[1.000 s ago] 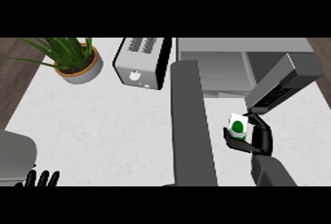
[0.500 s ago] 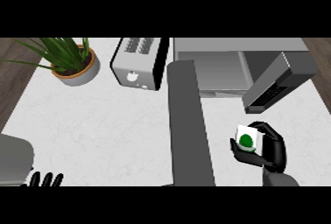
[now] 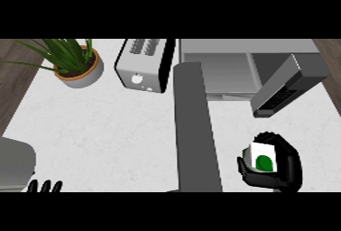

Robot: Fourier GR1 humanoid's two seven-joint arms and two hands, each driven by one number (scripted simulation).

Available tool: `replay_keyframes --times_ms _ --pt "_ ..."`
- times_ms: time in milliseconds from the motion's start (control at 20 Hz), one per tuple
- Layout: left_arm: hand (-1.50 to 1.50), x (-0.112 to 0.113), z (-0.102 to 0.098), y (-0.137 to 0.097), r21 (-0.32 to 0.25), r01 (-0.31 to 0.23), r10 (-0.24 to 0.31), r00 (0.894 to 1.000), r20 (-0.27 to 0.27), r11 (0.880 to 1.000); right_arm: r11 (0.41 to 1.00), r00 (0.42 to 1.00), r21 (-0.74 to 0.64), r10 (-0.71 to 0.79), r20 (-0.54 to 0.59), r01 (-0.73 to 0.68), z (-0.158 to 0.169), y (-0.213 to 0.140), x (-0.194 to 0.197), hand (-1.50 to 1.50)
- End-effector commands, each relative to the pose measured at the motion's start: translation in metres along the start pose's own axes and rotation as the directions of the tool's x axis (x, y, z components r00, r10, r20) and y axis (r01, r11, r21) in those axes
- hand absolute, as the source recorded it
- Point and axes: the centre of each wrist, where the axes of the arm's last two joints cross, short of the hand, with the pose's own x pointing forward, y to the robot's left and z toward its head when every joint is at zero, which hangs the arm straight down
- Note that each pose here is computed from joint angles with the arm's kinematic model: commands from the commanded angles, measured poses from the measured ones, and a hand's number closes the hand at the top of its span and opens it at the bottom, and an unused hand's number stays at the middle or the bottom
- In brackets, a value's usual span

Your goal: Pick up the milk, place it into the microwave and close the microwave

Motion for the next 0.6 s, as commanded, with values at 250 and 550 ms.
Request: replay_keyframes --times_ms 250,550 --pt "-1.50 0.005 0.012 0.026 0.012 0.013 -0.013 1.000 0.012 1.000 0.999 0.998 -0.016 0.050 0.025 -0.050 -0.035 0.042 0.019 1.50" --pt "-1.50 0.016 0.007 0.016 0.019 0.012 -0.012 1.000 0.008 1.000 0.997 0.997 -0.002 0.073 -0.033 -0.073 -0.064 0.078 -0.015 1.50"
